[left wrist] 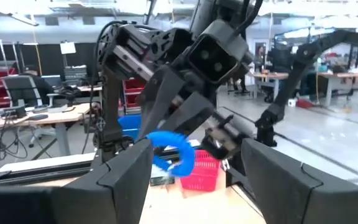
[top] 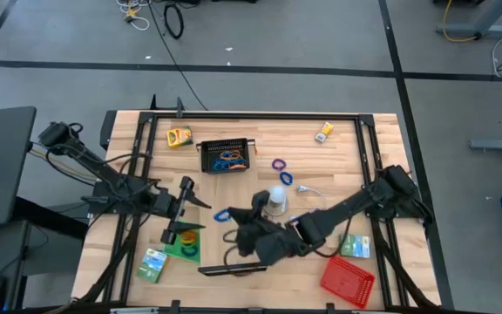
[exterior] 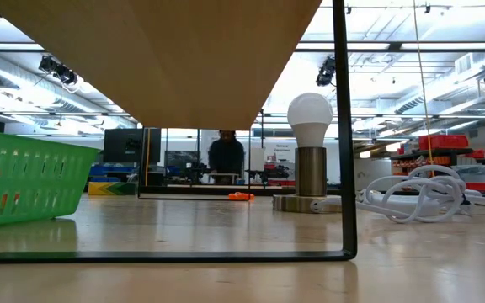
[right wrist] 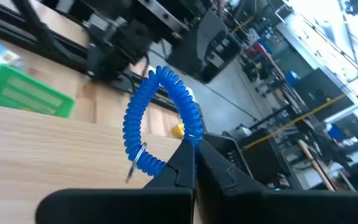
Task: Pick & Place Office Desk Supplies
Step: Put the bottom blue spiral keychain into the green bin
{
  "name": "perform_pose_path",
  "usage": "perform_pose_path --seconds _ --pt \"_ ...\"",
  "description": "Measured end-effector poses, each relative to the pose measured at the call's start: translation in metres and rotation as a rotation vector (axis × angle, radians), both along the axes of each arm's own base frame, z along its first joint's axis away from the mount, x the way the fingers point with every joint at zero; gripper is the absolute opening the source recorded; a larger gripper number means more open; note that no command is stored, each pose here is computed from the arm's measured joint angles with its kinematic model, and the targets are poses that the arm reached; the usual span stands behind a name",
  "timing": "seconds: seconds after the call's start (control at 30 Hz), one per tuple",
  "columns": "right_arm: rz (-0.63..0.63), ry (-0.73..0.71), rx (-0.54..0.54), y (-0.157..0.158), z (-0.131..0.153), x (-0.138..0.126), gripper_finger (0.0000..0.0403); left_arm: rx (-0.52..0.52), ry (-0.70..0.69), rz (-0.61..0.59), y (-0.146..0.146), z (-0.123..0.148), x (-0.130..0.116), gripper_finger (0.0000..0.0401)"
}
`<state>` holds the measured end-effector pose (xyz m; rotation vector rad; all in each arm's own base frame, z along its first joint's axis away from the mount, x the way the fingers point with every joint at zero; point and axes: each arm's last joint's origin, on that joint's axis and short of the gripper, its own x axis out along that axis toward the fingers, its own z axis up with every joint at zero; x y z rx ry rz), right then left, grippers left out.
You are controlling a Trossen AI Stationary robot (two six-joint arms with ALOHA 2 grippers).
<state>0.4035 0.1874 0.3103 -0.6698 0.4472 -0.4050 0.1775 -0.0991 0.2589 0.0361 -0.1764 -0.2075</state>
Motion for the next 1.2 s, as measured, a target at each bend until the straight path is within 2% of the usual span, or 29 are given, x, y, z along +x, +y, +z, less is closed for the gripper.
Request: perform_pose_path --seconds 0.23,0.47,0.8,0.9,1.0,1.2 --pt "-0.055 0.003 -0.003 -0.023 0.000 0.010 0.0000 -0.082 0.011 0.055 0.012 0.000 0.006 0.0254" --pt "-0.059 0.004 -0.016 -0.027 0.000 0.012 0.0000 -0.145 0.031 0.101 0.022 -0.002 0.012 0.0254" --pt "-0.047 -0.013 -0.033 -0.026 0.004 0.014 0.0000 -0.150 0.083 0.137 0.027 -0.012 0.022 0.0248" --pt "-0.043 -0.018 -0.033 -0.026 0.004 0.014 0.0000 -0.147 0.083 0.139 0.027 -0.012 0.023 0.0225" --pt "-0.038 -0.017 -0.032 -0.026 0.004 0.014 0.0000 -0.136 0.081 0.141 0.027 -0.012 0.023 0.0185" --pt "-0.020 -0.016 -0.022 -0.026 0.004 0.015 0.0000 -0.098 0.075 0.145 0.027 -0.012 0.023 0.0066"
